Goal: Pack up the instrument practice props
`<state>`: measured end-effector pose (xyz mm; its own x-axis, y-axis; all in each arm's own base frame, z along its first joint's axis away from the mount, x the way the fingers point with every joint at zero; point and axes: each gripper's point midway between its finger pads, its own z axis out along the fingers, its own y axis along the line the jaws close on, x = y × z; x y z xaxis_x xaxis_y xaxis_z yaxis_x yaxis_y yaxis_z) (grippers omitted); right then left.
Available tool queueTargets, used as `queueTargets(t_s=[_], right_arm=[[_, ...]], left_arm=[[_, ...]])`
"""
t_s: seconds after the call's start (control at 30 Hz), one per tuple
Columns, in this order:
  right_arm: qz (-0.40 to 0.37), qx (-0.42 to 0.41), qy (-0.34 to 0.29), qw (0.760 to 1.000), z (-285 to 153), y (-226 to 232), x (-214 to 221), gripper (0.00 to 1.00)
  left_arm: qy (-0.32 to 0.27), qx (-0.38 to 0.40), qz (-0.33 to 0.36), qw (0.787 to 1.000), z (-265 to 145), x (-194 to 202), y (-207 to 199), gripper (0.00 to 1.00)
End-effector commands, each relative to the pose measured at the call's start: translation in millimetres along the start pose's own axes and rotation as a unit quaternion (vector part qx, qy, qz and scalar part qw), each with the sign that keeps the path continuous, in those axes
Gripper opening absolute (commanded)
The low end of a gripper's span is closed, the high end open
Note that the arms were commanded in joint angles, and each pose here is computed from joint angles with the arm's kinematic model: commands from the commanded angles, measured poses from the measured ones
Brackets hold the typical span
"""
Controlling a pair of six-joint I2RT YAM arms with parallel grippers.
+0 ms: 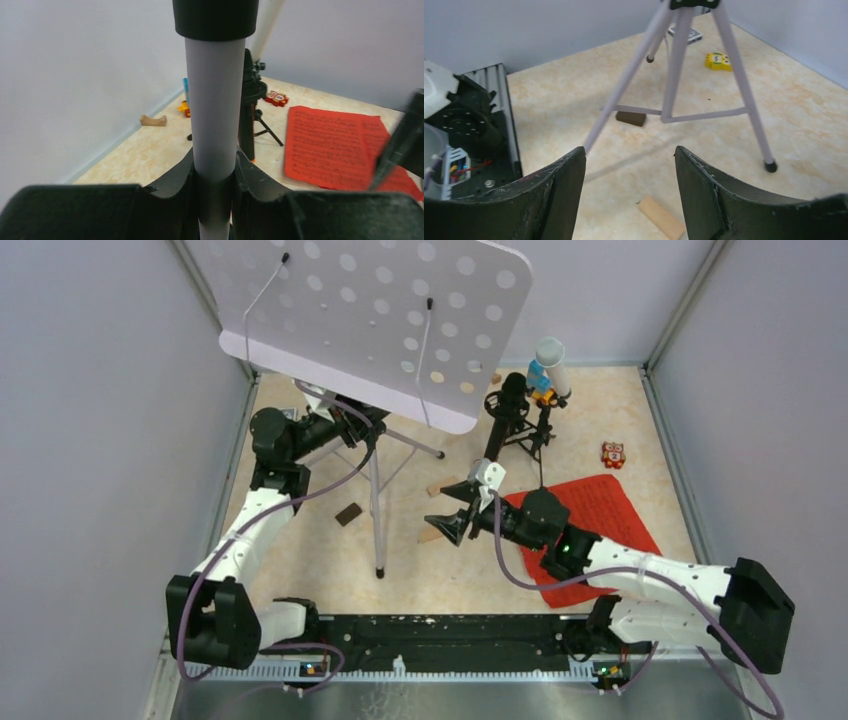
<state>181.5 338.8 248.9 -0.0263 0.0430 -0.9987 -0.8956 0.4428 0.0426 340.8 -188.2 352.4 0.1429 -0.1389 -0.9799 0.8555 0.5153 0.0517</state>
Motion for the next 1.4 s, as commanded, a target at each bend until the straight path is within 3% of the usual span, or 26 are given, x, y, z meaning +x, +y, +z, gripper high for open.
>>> queueTargets(t_s=[0.0, 0.33, 0.53, 0.73, 1.07, 1.27, 1.37], right_arm=[[-0.047, -0.065, -0.009, 0.997, 5.1, -10.4, -14.2, 0.67], [-0.110, -0.156, -0.027, 0.981, 63.2, -37.3, -42.4, 0.73], [-0.099, -0.208, -0.032, 0.973, 94.3, -42.0, -43.8, 0.74], [-0.057, -0.287, -0.036, 0.956, 107.2, -24.7, -39.4, 0.73], [-0.018, -0.346, -0.054, 0.937, 116.6, 20.3, -40.9, 0.73], [-0.001, -0.327, -0.064, 0.943, 133.3, 19.1, -39.2, 0.64], [0.009, -0.327, -0.074, 0.942, 137.7, 19.7, -43.2, 0.46]], left_arm=[[-0.063, 0.073, 0.056, 0.994, -9.2, -71.6, -42.2, 0.00], [-0.063, 0.101, 0.044, 0.992, -19.9, -84.8, -63.4, 0.00], [-0.072, 0.116, 0.041, 0.990, -24.9, -94.6, -76.0, 0.00], [-0.079, 0.128, 0.046, 0.988, -30.6, -101.4, -86.9, 0.00], [-0.092, 0.135, 0.053, 0.985, -32.8, -106.7, -92.4, 0.00], [-0.096, 0.141, 0.048, 0.984, -33.9, -106.8, -94.8, 0.00], [-0.096, 0.142, 0.048, 0.984, -34.6, -105.7, -95.7, 0.00]])
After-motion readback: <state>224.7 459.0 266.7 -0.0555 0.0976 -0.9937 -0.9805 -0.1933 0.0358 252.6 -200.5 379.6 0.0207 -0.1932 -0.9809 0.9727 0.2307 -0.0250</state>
